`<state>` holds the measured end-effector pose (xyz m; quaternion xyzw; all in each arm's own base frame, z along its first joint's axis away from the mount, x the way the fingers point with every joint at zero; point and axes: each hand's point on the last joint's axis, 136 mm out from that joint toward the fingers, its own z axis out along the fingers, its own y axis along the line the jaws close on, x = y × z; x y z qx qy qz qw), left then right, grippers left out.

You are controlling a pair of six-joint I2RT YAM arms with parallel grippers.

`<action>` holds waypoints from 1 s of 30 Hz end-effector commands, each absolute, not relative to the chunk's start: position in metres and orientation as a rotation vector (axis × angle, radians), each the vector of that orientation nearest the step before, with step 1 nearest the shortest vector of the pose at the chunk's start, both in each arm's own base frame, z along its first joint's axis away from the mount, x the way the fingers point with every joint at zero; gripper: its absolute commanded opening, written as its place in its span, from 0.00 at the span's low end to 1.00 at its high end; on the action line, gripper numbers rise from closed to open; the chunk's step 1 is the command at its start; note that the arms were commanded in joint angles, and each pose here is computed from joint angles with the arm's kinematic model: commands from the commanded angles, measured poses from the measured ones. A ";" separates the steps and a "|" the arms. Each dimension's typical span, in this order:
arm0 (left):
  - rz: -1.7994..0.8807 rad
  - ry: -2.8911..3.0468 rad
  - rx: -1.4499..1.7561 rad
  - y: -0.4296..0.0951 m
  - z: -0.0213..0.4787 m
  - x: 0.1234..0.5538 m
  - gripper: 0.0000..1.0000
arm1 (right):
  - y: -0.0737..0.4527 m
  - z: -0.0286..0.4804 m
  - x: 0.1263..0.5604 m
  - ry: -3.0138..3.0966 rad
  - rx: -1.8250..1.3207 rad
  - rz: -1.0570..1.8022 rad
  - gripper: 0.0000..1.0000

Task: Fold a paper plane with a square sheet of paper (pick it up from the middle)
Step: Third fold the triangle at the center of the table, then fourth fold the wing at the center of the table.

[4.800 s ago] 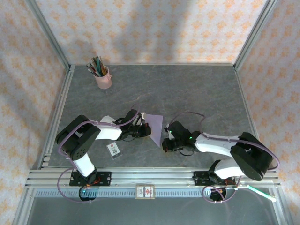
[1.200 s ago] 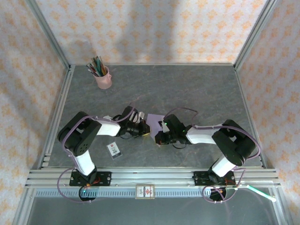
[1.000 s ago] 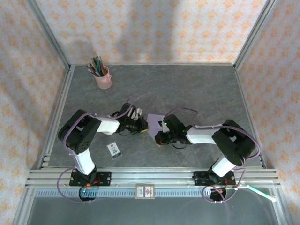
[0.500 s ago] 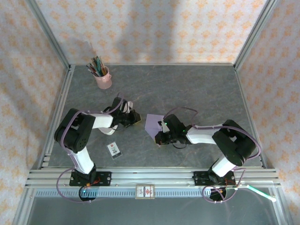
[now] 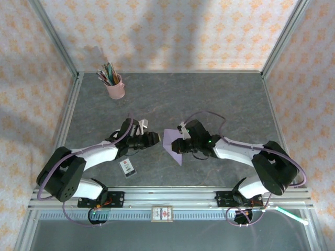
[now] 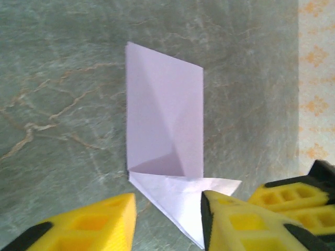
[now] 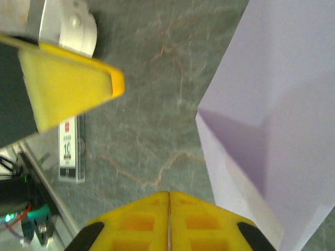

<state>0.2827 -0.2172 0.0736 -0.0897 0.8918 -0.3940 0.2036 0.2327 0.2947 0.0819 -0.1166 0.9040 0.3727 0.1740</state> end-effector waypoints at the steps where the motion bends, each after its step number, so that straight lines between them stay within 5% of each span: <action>1: -1.093 2.456 -0.263 -0.220 0.073 0.294 0.43 | 0.283 0.064 0.256 2.602 -0.197 0.939 0.04; 30: -1.103 2.632 -0.184 -0.260 0.032 0.300 0.46 | 0.247 0.002 0.246 2.769 -0.131 0.694 0.00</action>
